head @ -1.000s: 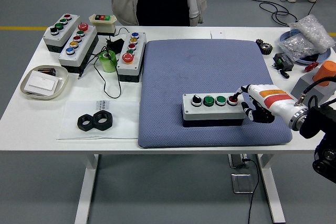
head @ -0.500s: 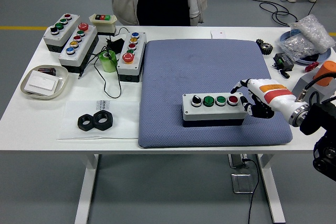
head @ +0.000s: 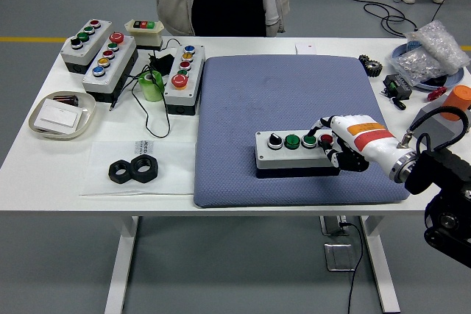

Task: Pick up the button,place it on the desk,press the button,press the button

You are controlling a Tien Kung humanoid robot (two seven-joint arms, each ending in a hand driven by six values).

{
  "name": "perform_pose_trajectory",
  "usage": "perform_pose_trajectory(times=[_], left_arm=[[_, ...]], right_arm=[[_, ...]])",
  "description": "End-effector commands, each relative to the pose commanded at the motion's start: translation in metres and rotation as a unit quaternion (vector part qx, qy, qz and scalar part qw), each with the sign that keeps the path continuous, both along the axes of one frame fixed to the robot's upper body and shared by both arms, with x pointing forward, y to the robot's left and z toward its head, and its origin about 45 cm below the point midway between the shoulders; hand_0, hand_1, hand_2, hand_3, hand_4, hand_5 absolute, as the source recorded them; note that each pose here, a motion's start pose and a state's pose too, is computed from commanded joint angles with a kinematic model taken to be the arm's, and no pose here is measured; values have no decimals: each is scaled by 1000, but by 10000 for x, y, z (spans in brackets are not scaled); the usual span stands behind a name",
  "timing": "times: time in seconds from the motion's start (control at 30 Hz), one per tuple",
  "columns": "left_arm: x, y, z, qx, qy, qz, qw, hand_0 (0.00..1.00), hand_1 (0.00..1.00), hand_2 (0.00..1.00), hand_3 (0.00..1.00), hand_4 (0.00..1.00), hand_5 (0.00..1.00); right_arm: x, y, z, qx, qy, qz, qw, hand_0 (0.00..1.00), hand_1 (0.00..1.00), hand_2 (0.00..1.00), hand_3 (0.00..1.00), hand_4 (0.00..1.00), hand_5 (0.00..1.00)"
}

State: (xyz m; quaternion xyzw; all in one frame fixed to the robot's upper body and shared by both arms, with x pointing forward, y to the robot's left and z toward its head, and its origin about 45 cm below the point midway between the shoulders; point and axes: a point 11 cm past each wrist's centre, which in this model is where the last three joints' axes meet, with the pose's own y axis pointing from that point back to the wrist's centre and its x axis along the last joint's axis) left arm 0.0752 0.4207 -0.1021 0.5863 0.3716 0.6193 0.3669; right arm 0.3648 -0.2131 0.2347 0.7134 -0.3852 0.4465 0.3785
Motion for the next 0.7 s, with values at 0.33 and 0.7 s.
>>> perform_pose_trajectory(times=[0.33, 0.7], left_arm=[[-7, 1, 0, 0, 1, -1, 1000, 681, 644, 738, 778, 686, 998], [-34, -3, -6, 0, 5, -2, 1000, 681, 645, 739, 779, 685, 998]], right_arm=[[-9, -3, -129, -15, 18, 0, 1000, 59, 2, 57, 657, 389, 2], [-14, 2, -127, -14, 19, 0, 1000, 60, 2, 56, 657, 391, 2]])
